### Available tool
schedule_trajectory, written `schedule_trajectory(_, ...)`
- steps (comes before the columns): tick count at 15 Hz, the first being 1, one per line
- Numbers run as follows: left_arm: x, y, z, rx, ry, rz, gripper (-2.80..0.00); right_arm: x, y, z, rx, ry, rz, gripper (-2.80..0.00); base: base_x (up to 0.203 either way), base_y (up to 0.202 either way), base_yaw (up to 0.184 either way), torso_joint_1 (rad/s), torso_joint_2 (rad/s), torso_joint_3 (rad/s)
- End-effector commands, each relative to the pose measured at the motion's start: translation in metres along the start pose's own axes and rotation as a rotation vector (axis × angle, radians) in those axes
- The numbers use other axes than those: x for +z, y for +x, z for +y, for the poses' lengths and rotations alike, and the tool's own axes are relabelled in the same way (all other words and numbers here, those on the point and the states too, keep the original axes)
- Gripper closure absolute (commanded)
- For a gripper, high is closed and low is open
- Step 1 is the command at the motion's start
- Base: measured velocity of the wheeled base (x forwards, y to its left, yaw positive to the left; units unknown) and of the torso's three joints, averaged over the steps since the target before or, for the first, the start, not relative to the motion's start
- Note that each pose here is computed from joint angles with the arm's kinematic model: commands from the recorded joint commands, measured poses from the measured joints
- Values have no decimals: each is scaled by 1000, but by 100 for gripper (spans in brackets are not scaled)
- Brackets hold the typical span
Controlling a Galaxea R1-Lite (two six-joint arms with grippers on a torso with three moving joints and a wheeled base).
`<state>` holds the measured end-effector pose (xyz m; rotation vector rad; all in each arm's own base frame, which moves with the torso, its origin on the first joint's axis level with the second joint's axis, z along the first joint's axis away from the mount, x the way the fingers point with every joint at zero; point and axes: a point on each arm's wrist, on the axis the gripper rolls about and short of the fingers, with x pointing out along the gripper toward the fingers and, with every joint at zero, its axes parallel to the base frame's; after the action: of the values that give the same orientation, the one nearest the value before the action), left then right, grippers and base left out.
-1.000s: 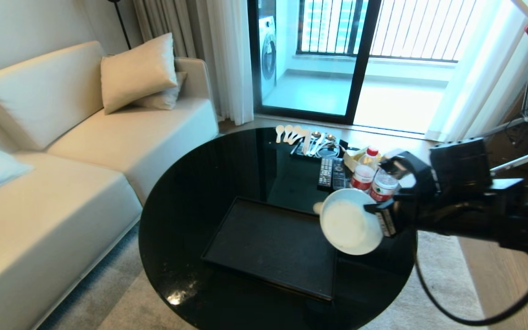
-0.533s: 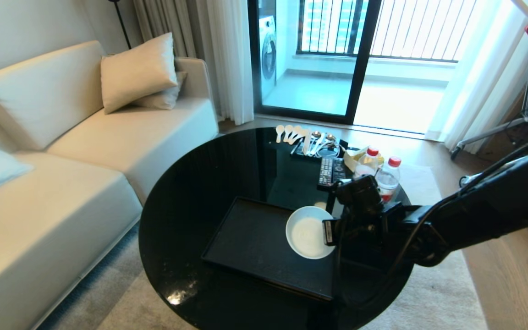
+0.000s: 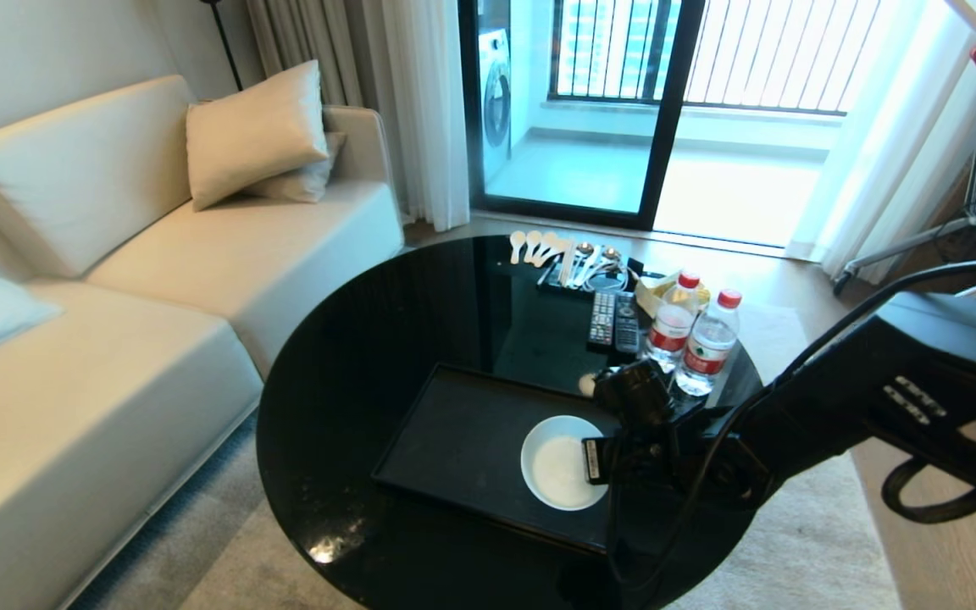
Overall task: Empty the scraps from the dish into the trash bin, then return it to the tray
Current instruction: Put the bowl back to the table
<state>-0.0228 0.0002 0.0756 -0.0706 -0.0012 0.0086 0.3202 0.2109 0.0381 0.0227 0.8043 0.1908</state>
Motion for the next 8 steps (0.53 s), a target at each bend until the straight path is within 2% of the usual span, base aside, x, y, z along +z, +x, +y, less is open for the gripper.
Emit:
schedule_trajectory(1, 0, 0, 0, 0, 0, -1, 0, -7, 8, 1, -8, 3, 22, 0, 0, 0, 0, 0, 0, 0)
schedule_trajectory(4, 0, 0, 0, 0, -1, -1, 0, -12, 16, 0, -17, 22, 40, 0, 0, 0, 0, 0, 0, 0)
schedule_trajectory(8, 0, 0, 0, 0, 0, -1, 0, -5, 23, 3, -13, 115, 26, 0, 0, 0, 0, 0, 0, 0)
